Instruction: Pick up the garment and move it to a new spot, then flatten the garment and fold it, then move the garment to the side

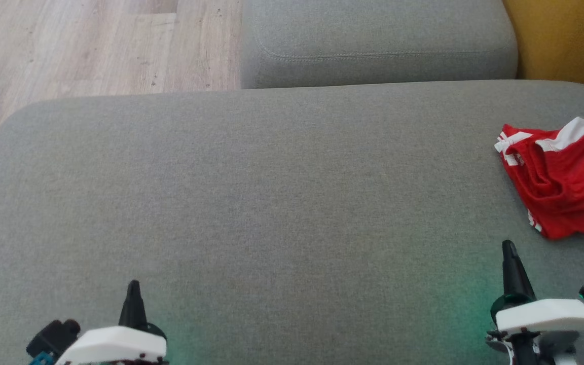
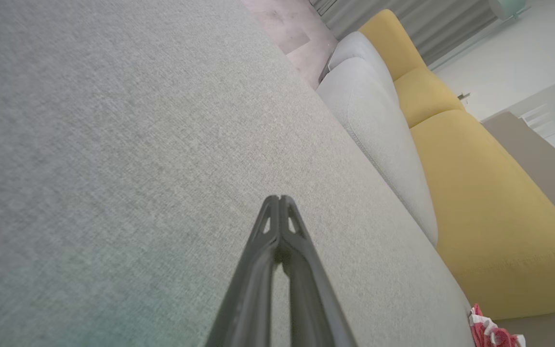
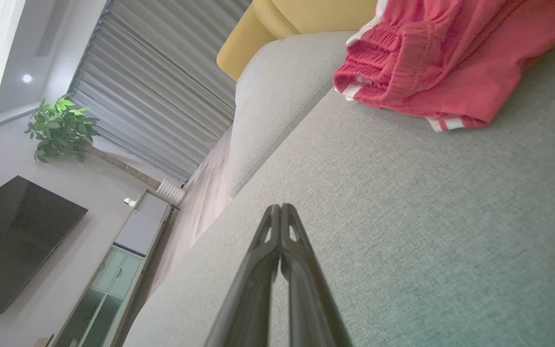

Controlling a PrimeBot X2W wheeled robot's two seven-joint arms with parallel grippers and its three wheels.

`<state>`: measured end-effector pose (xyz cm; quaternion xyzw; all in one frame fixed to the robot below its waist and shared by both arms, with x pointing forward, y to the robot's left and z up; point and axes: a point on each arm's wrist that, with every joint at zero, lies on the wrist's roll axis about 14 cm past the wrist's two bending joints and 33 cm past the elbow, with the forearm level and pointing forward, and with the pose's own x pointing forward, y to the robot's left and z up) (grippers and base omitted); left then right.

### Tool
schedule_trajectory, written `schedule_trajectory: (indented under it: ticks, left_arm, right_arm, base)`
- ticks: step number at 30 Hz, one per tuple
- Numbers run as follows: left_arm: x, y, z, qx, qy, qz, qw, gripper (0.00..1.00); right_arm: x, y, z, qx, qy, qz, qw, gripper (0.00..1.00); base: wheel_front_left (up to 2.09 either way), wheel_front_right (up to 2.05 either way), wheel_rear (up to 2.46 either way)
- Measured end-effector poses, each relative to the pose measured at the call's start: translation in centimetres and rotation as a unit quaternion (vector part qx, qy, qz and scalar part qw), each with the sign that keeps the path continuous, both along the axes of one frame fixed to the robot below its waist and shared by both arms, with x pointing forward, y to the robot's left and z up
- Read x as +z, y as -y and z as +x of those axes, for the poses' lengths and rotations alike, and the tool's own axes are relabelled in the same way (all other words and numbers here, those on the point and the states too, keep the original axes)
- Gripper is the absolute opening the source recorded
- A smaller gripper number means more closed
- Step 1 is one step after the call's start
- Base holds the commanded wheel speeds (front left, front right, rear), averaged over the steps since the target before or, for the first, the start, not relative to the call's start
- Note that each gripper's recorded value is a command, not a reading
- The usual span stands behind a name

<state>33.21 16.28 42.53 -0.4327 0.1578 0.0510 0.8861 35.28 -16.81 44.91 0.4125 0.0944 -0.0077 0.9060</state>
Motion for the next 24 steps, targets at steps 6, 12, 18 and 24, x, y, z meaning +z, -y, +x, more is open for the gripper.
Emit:
schedule_trajectory:
  ticks: [6, 12, 18, 24]
  left_arm:
    - [0.5, -0.1, 0.6, 0.008, 0.006, -0.033, 0.999, 0.00]
    - [0.6, -0.5, 0.8, 0.020, 0.008, -0.063, 0.998, 0.00]
    - [0.9, -0.6, 1.0, 0.026, 0.011, -0.089, 0.996, 0.00]
    - [1.7, -0.7, 1.8, 0.031, 0.024, -0.121, 0.992, 0.00]
  right_arm:
    - [0.1, 0.5, 0.1, -0.013, -0.002, 0.034, 0.999, 0.00]
    - [0.5, 0.7, 0.5, -0.023, 0.003, 0.068, 0.997, 0.00]
    - [0.5, 1.0, 0.5, -0.031, 0.001, 0.097, 0.995, 0.00]
    - [1.0, 1.3, 0.9, -0.040, 0.006, 0.131, 0.991, 0.00]
  base:
    - [0.00, 0.00, 0.00]
    - [0.00, 0.00, 0.00]
    - [0.00, 0.00, 0.00]
    - [0.00, 0.00, 0.00]
